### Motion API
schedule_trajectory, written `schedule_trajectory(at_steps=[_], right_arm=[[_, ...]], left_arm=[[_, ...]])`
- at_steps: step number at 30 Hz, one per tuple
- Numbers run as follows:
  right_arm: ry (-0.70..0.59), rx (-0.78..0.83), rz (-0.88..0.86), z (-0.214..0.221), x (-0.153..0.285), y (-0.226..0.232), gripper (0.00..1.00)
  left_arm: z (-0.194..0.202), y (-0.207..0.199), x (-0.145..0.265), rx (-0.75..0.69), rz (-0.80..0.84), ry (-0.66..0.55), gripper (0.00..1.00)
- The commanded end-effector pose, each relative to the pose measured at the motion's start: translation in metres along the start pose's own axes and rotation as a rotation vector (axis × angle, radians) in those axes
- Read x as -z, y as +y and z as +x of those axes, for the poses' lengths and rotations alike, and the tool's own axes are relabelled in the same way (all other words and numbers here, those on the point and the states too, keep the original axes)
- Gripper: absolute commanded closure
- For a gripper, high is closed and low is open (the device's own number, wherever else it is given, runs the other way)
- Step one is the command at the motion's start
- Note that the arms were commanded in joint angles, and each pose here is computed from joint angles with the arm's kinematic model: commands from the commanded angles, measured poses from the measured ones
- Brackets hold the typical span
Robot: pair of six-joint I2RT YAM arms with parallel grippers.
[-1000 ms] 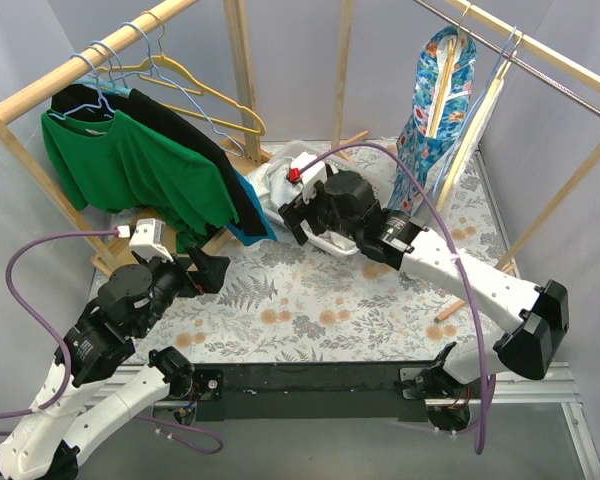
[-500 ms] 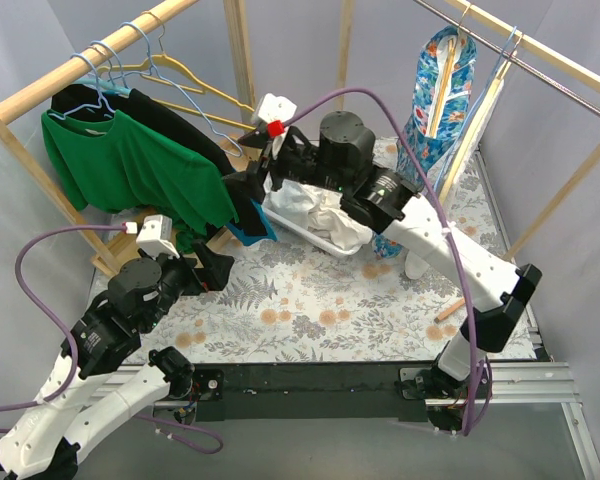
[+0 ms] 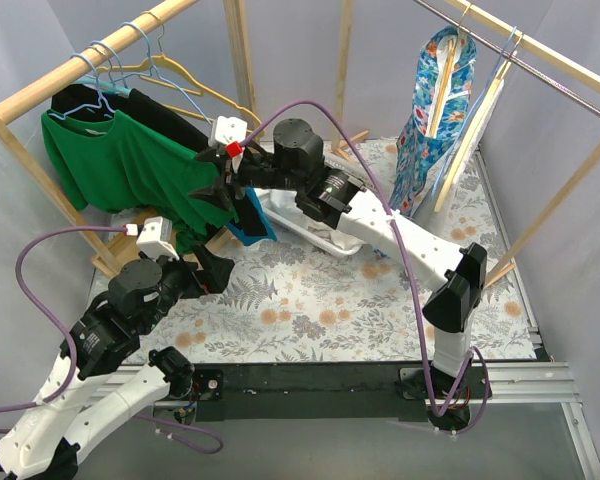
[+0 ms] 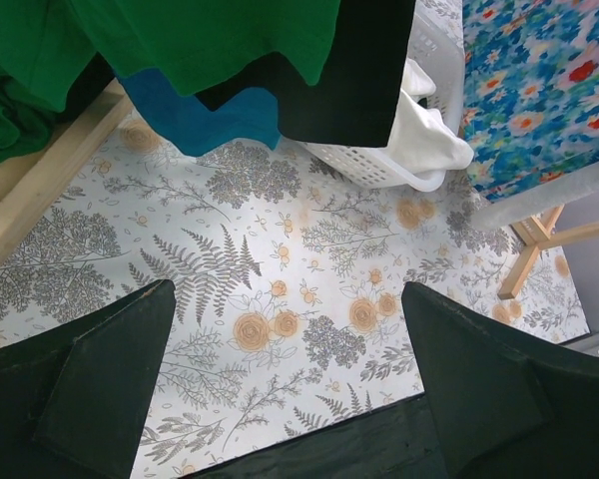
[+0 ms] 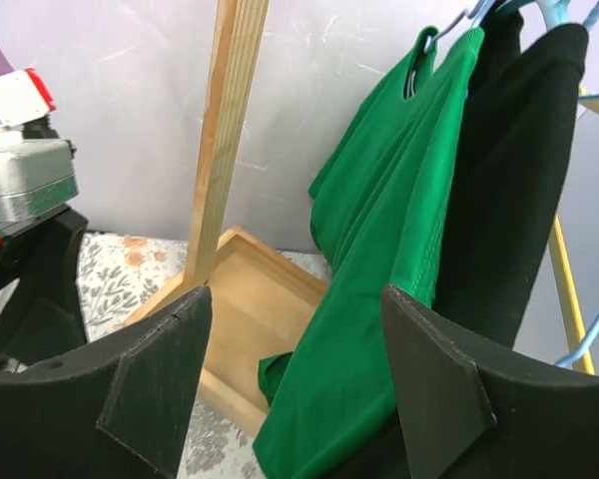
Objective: Remove the t-shirt from the hanger
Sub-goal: Pick up the hanger from the clothesline.
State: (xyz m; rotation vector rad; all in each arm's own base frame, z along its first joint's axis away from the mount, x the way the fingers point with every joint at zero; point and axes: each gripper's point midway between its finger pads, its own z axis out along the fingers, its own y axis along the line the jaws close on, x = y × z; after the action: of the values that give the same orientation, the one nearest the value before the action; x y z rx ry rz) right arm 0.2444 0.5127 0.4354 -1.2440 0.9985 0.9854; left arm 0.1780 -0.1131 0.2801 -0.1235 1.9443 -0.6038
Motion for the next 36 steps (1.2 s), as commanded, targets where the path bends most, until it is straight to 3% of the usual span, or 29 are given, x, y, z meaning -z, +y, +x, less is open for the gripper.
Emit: schedule_trajectory(at_steps=[1,15,23,29,32,36], right_arm=[[-0.128,0.118,0.066,-0.042,-0.009,-0.019,0.25],[-0.073,0.165,0.287,-0.001,-0.029,-0.066,0.26],[-0.084,0.197,0.333,-0.003,-0.027,-0.069,0.25],[-0.014,0.162,0.321,0.016,-0.037,-0.072,0.27],[0.007,0.138,0.304,0.026,-0.038,-0.068,0.38],[0.009,0.123,0.308,0.028,-0.036,-0.066,0.74]], left_arm=[[-0.005,-0.003,0.009,0.013,0.017,-0.003,0.02],[-0.004,-0.002,0.012,0.019,0.024,-0.009,0.02],[-0.005,-0.002,0.012,0.014,0.025,-0.014,0.02],[-0.006,-0.004,0.011,0.014,0.031,-0.02,0.02],[-0.006,-0.003,0.01,0.012,0.031,-0.02,0.02],[-0.005,-0.004,0.009,0.01,0.034,-0.018,0.02]])
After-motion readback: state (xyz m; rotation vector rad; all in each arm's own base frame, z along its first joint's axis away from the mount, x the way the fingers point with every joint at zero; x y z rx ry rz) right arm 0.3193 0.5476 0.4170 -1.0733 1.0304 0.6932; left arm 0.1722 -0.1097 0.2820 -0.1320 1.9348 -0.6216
